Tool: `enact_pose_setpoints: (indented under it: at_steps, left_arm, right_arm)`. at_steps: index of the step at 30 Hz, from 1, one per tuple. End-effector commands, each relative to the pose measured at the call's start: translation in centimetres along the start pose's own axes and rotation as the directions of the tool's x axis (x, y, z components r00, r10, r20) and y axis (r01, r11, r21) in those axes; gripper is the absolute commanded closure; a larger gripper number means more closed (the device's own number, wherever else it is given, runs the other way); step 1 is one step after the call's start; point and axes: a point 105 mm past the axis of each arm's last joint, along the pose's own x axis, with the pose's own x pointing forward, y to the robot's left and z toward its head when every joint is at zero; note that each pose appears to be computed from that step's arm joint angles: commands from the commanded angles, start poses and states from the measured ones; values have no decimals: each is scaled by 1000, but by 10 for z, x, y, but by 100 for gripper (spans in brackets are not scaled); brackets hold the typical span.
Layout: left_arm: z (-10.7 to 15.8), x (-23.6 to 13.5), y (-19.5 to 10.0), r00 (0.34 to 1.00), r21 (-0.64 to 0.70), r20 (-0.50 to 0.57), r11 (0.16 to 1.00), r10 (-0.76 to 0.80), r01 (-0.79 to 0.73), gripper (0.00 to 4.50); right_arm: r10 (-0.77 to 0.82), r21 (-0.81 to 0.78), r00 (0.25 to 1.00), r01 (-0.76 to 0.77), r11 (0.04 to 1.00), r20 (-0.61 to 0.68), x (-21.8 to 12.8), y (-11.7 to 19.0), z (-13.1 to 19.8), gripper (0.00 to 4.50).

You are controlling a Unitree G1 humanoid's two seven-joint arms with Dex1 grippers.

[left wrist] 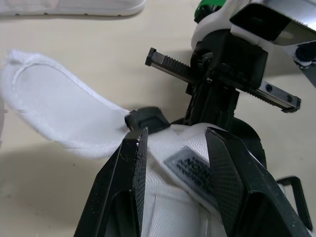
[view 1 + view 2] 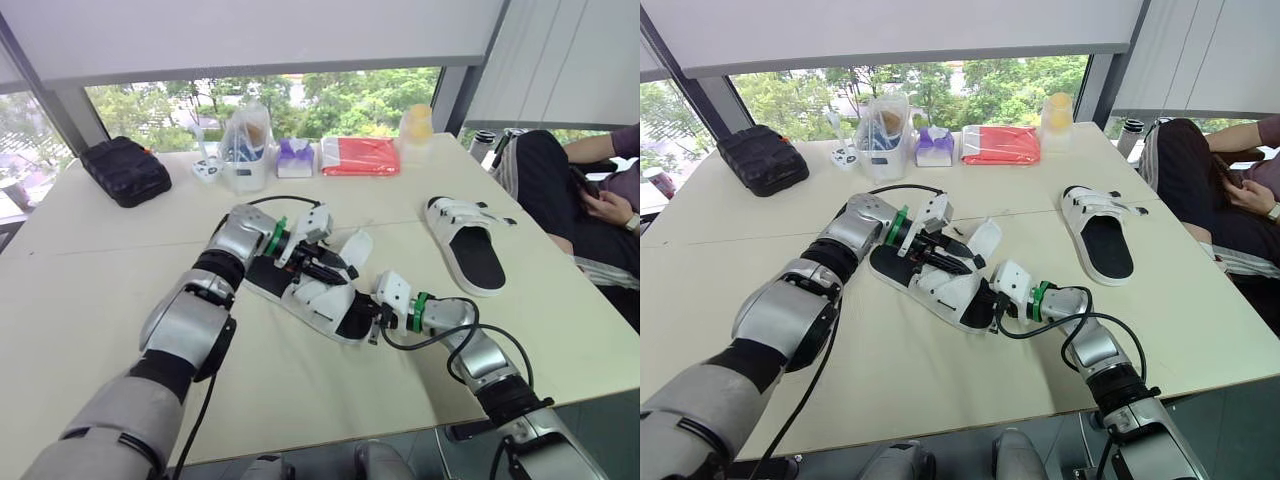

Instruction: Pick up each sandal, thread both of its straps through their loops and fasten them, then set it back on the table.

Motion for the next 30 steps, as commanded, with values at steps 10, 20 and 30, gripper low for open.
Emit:
enact_pose_setpoints:
  at_steps: [10,20,30]
  left_arm:
    - [14,-8,12,997,32,-2,997,71,-71,3]
    - [11,2,6,999,18,-30,1000,15,-15,3]
    - [7,12,4,998,24,-66,1000,2,0,138]
  right_arm:
    - [39,76,992,-30,997,-118,2,20,-33,450]
    - [38,74,993,-29,997,-115,4,19,-32,450]
    - [25,80,993,-16,997,-116,3,20,-34,450]
